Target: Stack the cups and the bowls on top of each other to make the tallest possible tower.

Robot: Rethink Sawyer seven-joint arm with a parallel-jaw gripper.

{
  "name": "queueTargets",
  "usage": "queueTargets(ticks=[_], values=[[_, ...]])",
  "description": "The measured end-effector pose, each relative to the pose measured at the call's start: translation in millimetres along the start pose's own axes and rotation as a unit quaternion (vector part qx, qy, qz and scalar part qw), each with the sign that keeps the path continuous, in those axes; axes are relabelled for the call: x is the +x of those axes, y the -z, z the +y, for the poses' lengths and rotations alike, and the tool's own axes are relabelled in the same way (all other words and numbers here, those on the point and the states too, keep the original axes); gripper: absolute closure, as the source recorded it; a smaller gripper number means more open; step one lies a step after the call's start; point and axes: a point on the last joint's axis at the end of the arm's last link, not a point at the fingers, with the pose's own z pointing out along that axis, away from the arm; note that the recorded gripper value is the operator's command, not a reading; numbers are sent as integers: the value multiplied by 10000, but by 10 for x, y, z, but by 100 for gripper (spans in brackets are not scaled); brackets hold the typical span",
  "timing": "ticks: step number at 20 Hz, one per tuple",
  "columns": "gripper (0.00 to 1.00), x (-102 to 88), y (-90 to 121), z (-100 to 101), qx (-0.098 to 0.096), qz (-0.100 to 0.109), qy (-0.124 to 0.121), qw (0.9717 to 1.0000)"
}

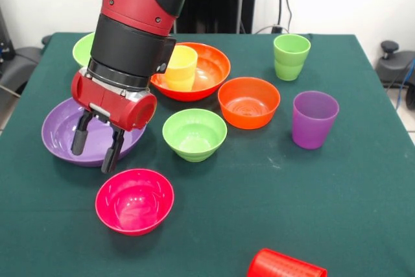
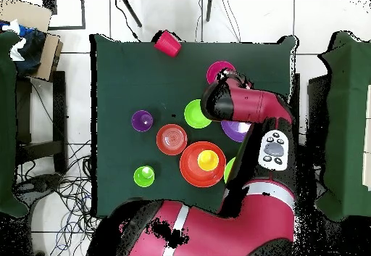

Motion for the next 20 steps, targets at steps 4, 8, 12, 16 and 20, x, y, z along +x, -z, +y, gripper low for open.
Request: queueTargets(ticks=[4, 8, 12, 16, 20], values=[[0, 0, 8, 26, -13, 4, -25, 10000], [0, -3, 20, 71, -40, 10, -80, 10000], [0, -8, 30, 114, -66, 21, -147, 9999], [0, -3, 37, 150, -83, 31, -182, 9998], [0, 1, 50, 206, -112, 41, -236, 9997]])
